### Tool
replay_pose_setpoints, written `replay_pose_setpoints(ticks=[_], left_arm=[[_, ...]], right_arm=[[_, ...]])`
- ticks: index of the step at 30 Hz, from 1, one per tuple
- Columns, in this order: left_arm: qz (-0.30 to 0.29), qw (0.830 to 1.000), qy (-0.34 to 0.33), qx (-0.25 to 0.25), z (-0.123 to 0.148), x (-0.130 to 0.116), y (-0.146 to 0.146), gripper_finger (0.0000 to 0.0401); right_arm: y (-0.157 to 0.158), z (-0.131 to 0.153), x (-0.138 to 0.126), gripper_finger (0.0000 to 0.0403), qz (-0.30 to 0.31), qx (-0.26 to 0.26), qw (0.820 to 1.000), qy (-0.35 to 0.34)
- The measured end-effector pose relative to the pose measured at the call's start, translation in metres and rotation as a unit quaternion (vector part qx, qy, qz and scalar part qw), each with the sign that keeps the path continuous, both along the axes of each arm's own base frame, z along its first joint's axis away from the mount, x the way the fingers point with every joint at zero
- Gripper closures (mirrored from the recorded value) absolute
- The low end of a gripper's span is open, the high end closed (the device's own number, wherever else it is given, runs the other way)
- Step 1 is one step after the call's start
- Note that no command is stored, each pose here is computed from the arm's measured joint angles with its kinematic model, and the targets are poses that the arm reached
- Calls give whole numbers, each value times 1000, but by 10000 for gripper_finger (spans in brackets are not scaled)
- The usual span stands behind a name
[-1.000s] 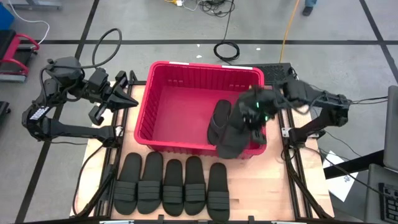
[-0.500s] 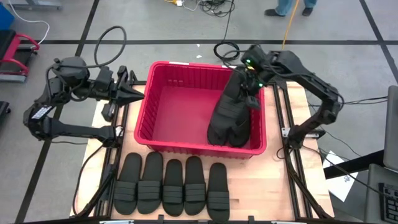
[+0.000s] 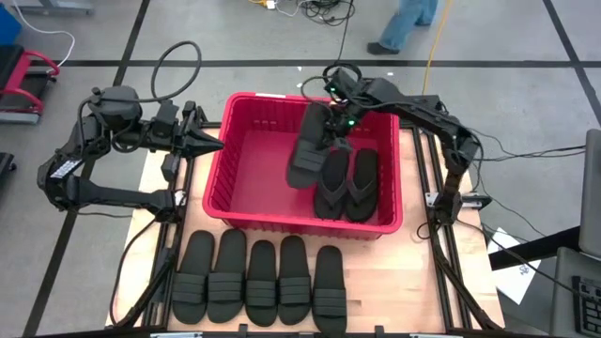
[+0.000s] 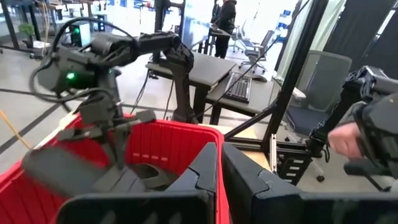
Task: Pick and place slides into bin
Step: Put the black slide into the red bin
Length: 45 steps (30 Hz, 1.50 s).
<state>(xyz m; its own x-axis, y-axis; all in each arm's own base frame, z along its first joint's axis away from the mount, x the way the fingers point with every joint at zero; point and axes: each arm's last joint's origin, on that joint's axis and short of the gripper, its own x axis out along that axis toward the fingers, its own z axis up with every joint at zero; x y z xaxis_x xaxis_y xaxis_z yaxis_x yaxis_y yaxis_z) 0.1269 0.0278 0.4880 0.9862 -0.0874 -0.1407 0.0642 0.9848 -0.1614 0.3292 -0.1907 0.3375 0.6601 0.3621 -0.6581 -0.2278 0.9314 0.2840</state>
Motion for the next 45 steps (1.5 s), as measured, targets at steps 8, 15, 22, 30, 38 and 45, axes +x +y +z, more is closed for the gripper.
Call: replay_pose_setpoints(ticks=[8, 15, 22, 30, 38, 45], left_arm=[[-1, 1000, 4, 6, -1, 0, 0, 382], [-2, 999, 38, -3, -8, -2, -1, 382], [-3, 998, 65, -4, -13, -7, -2, 382], [-2, 998, 65, -11, -13, -10, -3, 382], [-1, 998, 65, -18, -12, -11, -3, 382], [0, 998, 62, -26, -12, -11, -3, 382]], right_arm=[[2, -30, 37, 403, 25, 45, 998, -23], [2, -81, 64, 403, 39, 77, 996, 24], [-2, -116, 74, 403, 58, 129, 989, 41], [-6, -156, 81, 403, 60, 159, 982, 79], [-6, -176, 82, 403, 43, 196, 972, 119], [-9, -177, 75, 403, 27, 212, 965, 149]])
